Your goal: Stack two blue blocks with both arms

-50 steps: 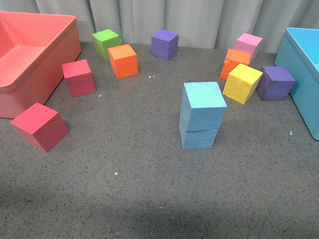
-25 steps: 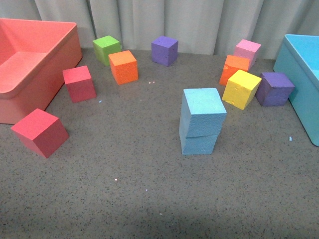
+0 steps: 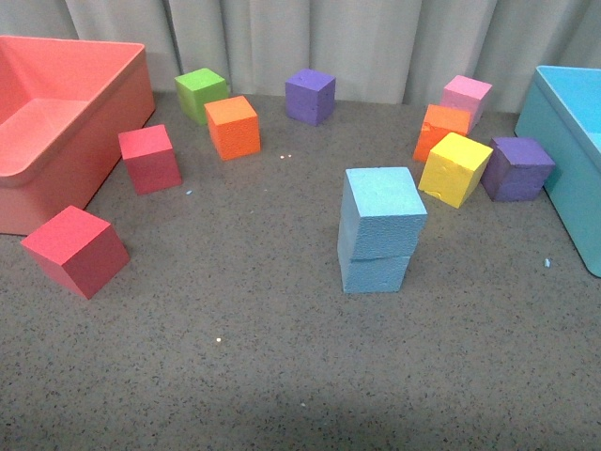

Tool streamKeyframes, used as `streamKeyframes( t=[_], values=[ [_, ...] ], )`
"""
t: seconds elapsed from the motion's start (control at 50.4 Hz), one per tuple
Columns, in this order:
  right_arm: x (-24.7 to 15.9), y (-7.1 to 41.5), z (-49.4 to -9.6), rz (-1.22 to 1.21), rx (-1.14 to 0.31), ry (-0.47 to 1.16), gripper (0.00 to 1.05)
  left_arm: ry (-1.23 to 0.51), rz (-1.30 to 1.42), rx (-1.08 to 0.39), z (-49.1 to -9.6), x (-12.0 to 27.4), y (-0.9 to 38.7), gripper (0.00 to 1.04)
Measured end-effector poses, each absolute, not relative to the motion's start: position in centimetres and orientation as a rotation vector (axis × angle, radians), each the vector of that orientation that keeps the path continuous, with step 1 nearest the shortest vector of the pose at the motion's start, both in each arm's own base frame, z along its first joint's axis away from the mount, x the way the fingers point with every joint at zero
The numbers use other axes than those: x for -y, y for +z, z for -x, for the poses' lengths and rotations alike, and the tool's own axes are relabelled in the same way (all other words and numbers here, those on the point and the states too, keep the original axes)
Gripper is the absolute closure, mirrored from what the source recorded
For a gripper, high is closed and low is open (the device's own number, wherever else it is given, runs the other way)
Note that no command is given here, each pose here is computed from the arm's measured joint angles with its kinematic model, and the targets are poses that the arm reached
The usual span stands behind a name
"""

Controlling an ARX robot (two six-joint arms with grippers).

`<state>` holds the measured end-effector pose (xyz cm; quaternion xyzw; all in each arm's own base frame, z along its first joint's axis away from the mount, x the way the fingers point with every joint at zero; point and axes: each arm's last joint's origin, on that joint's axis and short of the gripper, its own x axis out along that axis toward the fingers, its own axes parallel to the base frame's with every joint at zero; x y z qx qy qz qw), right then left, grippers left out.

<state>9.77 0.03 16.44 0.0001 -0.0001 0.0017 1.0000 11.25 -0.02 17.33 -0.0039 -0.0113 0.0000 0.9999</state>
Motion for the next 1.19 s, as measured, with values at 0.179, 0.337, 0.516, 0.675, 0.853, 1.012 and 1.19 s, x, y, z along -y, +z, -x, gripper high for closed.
streamKeyframes(
  t=[0.179,0.337,0.516,0.675,0.853,1.012,1.19],
  values=[
    [0.0,16.4,-9.8,0.0,0.0,0.003,0.09,0.0,0.008,0.023,-10.9,0.0,17.3,1.01],
    [0.0,16.4,-9.8,0.0,0.0,0.003,0.09,0.0,0.007,-0.006,-9.9,0.0,16.8,1.01],
    [0.0,16.4,-9.8,0.0,0.0,0.003,0.09,0.0,0.007,0.016,-9.7,0.0,17.0,1.01],
    [0.0,16.4,-9.8,0.0,0.0,0.003,0.09,0.0,0.008,0.017,-9.7,0.0,17.0,0.83],
    [0.0,16.4,-9.8,0.0,0.0,0.003,0.09,0.0,0.008,0.017,-9.7,0.0,17.0,0.54],
    [0.0,16.4,-9.8,0.0,0.0,0.003,0.09,0.0,0.008,0.017,-9.7,0.0,17.0,0.28],
    [0.0,16.4,-9.8,0.0,0.0,0.003,0.09,0.0,0.007,0.017,-9.7,0.0,17.0,0.06]
  ],
)
